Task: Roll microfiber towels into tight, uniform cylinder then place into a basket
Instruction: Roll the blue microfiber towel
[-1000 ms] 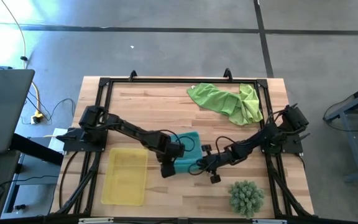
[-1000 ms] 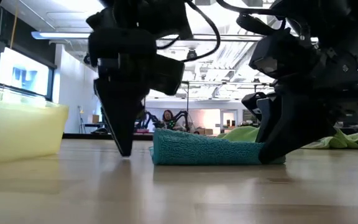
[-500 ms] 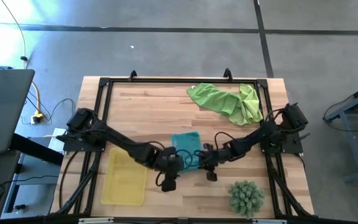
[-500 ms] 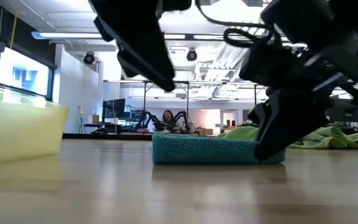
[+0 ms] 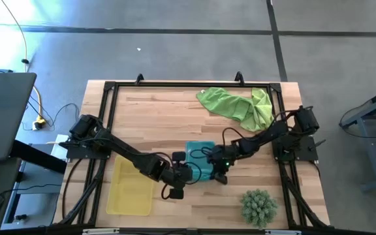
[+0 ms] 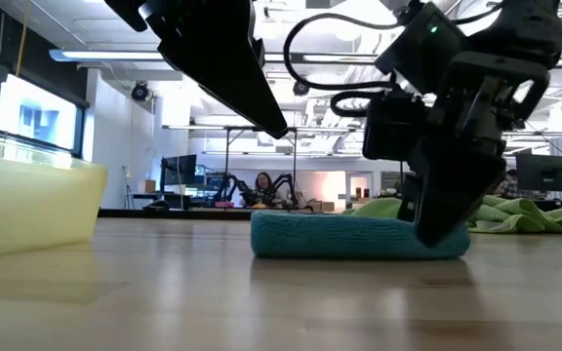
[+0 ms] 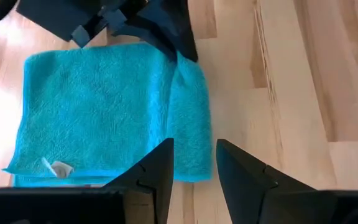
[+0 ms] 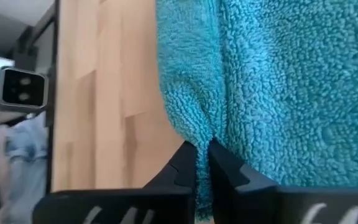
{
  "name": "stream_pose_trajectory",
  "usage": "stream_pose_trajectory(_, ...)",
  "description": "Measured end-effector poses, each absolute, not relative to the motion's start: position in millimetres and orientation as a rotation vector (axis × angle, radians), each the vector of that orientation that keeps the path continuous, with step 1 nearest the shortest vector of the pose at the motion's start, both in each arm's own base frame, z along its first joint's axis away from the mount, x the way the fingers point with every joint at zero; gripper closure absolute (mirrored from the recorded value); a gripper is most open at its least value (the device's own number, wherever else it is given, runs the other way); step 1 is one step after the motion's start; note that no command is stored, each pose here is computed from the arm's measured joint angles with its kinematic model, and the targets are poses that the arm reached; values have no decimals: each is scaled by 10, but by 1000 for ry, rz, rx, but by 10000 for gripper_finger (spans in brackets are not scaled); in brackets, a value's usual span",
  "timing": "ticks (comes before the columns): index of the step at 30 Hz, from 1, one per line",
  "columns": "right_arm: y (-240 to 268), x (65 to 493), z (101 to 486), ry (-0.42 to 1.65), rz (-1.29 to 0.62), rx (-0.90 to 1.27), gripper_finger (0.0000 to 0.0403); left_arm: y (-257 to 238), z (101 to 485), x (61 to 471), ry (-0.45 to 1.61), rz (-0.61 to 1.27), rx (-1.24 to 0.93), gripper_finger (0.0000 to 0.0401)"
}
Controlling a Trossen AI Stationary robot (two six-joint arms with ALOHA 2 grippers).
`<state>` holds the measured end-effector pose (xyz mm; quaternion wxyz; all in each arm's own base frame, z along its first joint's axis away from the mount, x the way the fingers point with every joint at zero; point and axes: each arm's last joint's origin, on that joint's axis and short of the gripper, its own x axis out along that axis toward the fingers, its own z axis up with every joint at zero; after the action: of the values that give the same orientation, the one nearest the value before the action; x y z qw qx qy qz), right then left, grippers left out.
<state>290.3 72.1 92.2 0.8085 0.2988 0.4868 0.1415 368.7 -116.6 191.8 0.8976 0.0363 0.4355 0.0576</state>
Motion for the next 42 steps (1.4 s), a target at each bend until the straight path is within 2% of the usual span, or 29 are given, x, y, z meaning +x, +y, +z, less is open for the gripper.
stream_pose_trajectory(15,573,2935,937,1047,324,736,402,-1252,1504,3811,934,111,188,290)
stream_pose_trajectory(24,572,2938,939,1043,322,732,402,-1167,1312,3867,988,115,114,290)
stream_pose_trajectory(34,572,2941,940,1039,320,730,402,-1033,1302,3892,999,168,90,292)
stream_pose_trajectory(38,572,2943,942,1036,320,729,402,-984,1293,3899,1021,168,-22,314)
stream_pose_trajectory(42,573,2952,950,1022,328,723,402,-949,1272,3908,1060,131,-159,359)
